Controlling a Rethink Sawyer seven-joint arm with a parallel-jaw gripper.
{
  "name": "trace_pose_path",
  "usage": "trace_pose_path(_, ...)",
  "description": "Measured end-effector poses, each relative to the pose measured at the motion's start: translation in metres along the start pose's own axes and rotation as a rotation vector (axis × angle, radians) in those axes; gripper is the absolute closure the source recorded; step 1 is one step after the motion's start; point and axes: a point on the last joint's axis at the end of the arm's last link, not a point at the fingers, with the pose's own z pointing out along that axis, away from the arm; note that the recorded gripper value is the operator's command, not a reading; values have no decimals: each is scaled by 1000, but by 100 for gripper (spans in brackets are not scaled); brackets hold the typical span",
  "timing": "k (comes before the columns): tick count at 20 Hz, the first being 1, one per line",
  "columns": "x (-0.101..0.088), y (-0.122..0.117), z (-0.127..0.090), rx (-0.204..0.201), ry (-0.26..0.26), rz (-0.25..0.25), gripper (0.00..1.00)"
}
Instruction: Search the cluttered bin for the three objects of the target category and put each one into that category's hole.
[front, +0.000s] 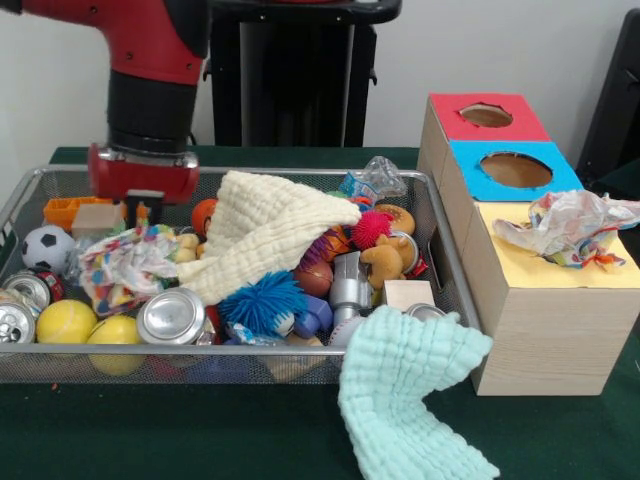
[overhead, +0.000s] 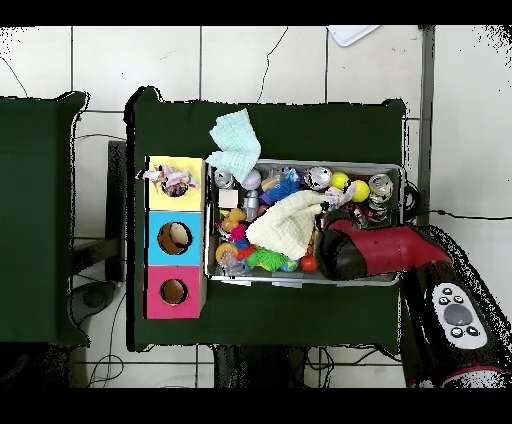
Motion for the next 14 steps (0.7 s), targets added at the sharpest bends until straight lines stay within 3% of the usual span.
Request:
trace_pose_path(3, -20, 12, -21, 11, -24, -43, 100)
trace_pose_path(4, -33, 18, -38, 22, -43, -67, 100)
trace_pose_path(14, -75, 18, -114, 76, -127, -75, 100)
